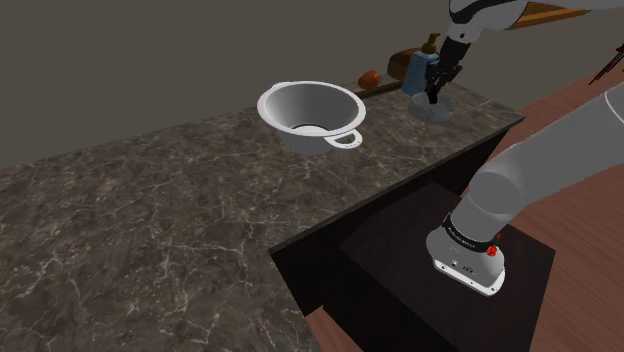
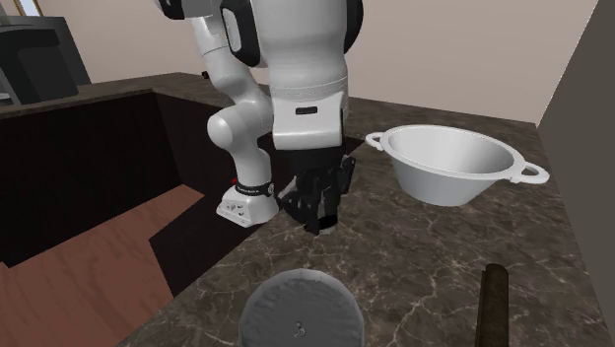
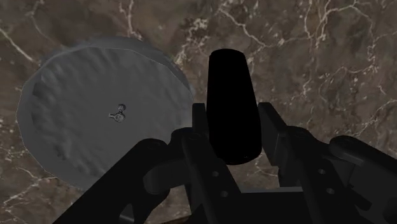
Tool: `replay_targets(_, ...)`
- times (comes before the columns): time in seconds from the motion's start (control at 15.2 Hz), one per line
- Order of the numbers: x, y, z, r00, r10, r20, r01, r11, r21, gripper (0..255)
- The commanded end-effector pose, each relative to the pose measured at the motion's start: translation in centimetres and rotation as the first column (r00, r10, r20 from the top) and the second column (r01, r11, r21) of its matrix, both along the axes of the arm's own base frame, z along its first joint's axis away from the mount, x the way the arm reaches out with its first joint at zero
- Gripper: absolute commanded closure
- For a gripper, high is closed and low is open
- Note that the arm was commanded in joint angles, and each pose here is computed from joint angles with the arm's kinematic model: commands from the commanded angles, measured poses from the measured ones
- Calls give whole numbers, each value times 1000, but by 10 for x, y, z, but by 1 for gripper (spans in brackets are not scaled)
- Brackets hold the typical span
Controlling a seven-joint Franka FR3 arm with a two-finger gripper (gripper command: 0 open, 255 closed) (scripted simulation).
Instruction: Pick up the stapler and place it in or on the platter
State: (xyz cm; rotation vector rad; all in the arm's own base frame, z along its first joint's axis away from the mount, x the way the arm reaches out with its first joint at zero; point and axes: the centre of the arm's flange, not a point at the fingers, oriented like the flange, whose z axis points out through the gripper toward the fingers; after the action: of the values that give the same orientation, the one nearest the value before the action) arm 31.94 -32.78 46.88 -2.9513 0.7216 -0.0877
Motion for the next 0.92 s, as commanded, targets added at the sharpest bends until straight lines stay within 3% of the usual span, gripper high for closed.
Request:
replay_targets(0.0,5,-27,-2,1000,1,-1,-1,1000,-2,255)
replay_targets(0.46,21,-118,-2,1000,1,-1,-1,1000,-2,255)
replay_targets(0.86,22,-122,-28,1000,1,-1,-1,1000,-2,255)
